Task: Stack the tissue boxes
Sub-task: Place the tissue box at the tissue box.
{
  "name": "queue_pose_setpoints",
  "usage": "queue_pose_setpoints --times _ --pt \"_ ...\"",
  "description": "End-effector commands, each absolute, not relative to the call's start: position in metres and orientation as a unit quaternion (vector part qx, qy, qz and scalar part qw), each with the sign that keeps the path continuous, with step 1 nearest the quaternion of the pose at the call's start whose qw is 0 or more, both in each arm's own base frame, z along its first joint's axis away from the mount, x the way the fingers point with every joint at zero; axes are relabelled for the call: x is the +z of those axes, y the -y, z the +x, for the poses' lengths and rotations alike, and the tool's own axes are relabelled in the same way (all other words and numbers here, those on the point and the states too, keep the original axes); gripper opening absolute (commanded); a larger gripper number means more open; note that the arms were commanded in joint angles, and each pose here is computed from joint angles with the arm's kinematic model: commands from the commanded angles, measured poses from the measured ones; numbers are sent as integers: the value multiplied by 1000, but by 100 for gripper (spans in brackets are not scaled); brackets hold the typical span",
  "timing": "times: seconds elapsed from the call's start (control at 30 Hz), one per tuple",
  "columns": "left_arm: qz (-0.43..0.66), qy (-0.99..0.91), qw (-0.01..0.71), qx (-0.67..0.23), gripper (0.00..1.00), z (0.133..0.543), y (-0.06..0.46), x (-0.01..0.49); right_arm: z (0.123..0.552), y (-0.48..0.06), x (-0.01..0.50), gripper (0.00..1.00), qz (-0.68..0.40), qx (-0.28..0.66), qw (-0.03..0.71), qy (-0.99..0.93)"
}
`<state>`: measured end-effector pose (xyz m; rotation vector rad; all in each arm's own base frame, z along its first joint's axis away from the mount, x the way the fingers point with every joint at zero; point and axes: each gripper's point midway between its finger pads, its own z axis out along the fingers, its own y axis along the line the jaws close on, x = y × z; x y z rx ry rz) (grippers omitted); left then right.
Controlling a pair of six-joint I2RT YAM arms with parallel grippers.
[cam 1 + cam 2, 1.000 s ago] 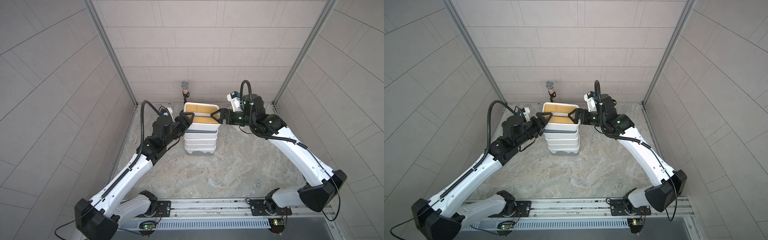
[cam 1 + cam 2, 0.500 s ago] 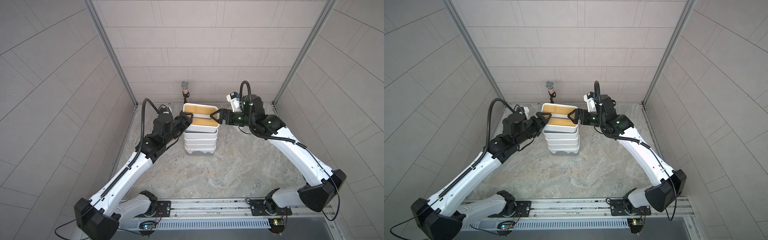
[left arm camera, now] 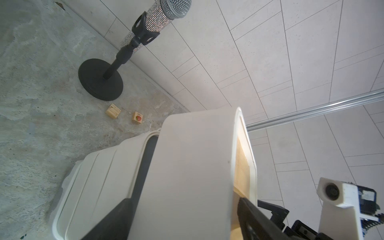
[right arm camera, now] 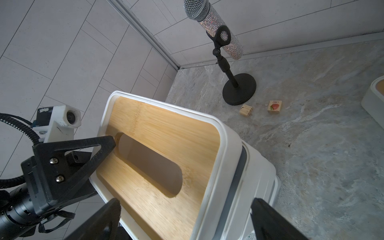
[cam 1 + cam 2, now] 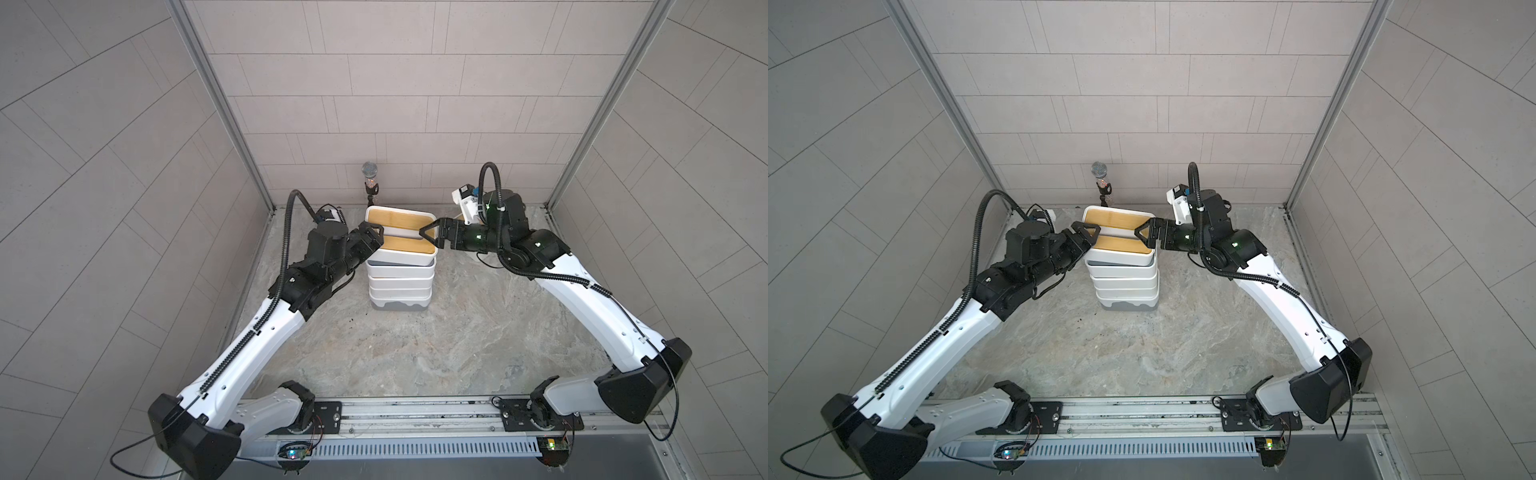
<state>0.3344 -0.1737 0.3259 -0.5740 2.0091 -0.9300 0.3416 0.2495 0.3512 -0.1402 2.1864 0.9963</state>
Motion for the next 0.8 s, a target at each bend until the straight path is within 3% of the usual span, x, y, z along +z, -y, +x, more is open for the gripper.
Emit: queue_pose_setpoints --times 0.0,0.77 --pt "-229 -796 437 -350 85 337 163 338 344 -253 352 100 -56 394 361 -843" --pt "-165 -820 442 -325 84 346 176 346 335 -261 358 100 -72 409 357 -837"
